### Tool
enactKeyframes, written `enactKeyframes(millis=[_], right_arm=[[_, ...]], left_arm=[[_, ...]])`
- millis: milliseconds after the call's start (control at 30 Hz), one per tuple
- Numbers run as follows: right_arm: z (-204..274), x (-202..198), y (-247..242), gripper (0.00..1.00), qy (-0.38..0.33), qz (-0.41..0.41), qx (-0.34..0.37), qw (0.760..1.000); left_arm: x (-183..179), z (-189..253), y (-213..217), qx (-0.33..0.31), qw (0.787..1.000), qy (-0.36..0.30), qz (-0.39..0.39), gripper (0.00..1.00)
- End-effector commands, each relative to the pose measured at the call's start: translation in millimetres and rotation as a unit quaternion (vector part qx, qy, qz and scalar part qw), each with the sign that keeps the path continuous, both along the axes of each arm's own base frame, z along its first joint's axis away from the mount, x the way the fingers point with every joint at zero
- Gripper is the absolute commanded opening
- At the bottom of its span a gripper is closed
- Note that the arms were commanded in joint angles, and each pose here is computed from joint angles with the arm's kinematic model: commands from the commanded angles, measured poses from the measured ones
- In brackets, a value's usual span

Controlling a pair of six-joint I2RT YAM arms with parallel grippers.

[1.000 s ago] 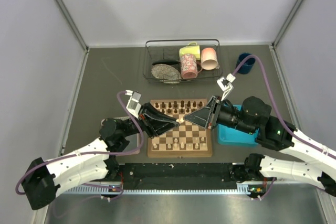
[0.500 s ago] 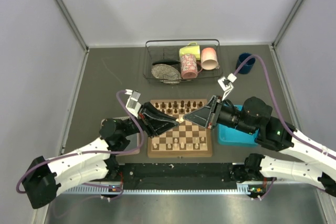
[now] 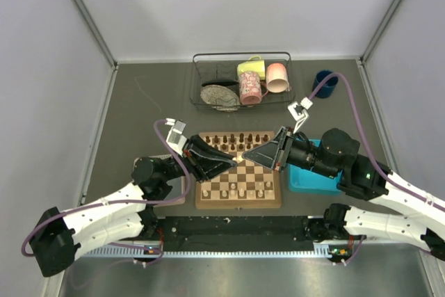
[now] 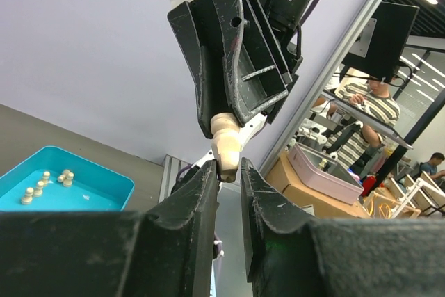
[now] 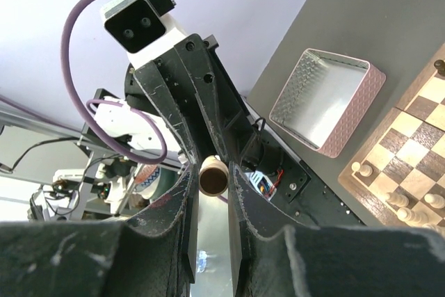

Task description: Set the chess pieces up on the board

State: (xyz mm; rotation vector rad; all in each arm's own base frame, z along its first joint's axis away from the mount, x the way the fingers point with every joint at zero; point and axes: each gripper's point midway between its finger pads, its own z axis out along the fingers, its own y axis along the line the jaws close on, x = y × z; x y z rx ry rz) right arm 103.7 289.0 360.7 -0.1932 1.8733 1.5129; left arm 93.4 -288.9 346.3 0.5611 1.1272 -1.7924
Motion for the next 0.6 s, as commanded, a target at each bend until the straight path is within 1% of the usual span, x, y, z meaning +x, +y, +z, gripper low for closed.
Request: enactKeyframes(millis=[0,100,333,433,533,567], right_arm=[[-6.9,2.9,1.1,0.00,0.000,-0.007,-0.008,1.000],[-7.6,3.7,1.4,0.00,0.002,-0.009,-0.008,1.000],[-7.2,3.6,1.0,0.00,0.001,-0.009,-0.007,1.000],[-8.9,3.3,1.0,0.00,0.002,-0.008,-0.009,1.000],[-10.7,3.3,1.1,0.00,0.004,-0.008,-0.010,1.000],[-11.5,3.6,1.1,0.02,0.004,-0.009,-0.011,1.000]], left_arm=[[-8.3,29.2,11.5,-0.043,0.998,-0.041,0.009,0.25],[-9.1,30.7,12.2,-0.044,0.998,-0.046,0.010,0.25],[-8.1,28.1,12.7,-0.043,0.998,-0.043,0.014,0.19],[-8.0,28.4,13.3,-0.044,0.998,-0.043,0.015,0.14],[-8.5,29.2,13.9,-0.045,0.998,-0.044,0.015,0.03],[-8.6,29.1,14.1,-0.044,0.998,-0.044,0.015,0.00]])
